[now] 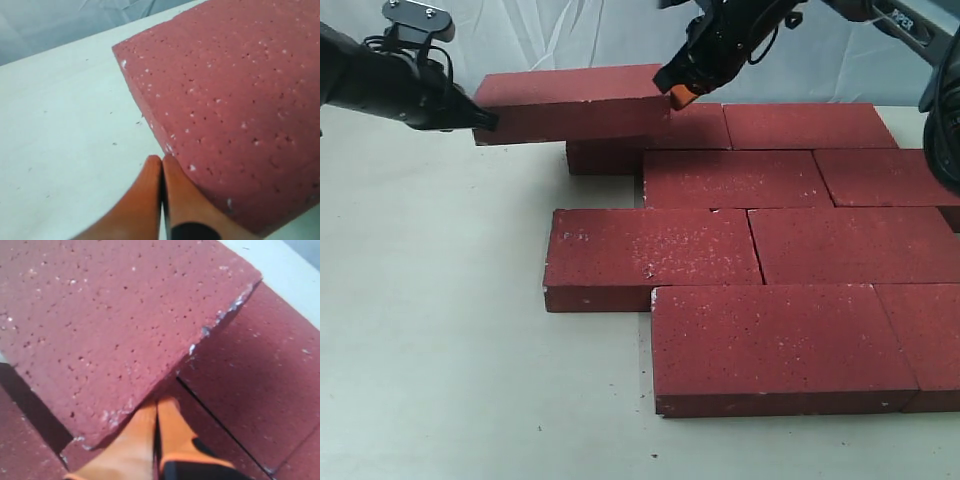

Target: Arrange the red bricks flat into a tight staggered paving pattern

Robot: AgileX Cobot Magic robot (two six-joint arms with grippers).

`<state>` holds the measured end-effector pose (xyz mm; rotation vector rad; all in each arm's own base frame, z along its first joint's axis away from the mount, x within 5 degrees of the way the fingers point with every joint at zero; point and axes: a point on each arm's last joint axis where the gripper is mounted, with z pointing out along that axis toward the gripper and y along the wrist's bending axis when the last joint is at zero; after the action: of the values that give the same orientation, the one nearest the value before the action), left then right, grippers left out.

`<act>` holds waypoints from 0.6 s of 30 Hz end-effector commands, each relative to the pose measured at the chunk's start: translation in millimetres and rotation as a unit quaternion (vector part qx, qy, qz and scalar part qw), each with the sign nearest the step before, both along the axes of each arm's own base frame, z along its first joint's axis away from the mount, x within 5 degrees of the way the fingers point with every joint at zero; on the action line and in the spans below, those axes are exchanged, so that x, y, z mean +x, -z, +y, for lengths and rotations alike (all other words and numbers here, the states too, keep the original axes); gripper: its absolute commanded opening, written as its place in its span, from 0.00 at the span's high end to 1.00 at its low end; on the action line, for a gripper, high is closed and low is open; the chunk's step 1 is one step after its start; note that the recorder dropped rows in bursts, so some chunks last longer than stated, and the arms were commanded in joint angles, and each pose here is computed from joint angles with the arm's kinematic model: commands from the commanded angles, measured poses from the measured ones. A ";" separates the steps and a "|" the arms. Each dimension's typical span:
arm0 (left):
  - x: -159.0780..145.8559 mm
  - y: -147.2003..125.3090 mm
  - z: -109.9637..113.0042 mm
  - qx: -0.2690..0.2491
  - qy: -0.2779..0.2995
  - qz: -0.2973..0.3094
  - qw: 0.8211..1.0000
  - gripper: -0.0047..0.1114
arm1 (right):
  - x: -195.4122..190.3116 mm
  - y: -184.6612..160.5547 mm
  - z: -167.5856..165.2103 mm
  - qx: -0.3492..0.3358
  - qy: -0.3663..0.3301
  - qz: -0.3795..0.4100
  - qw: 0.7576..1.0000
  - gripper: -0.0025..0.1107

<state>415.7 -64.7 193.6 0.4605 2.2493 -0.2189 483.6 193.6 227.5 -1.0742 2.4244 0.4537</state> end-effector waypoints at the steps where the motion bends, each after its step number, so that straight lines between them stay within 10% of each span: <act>1: -25.3 -13.1 6.2 -0.005 -0.014 -0.003 1.000 0.96 | -24.4 -11.9 50.0 0.053 -0.051 0.012 0.997 0.99; 18: -72.9 19.2 42.5 0.029 -0.082 0.046 0.995 0.96 | -87.6 -5.5 147.7 0.027 -0.129 0.012 0.991 0.99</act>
<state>353.4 -3.1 180.6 0.2214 2.3163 0.0475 414.2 301.5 221.8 -1.4465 2.4022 0.4353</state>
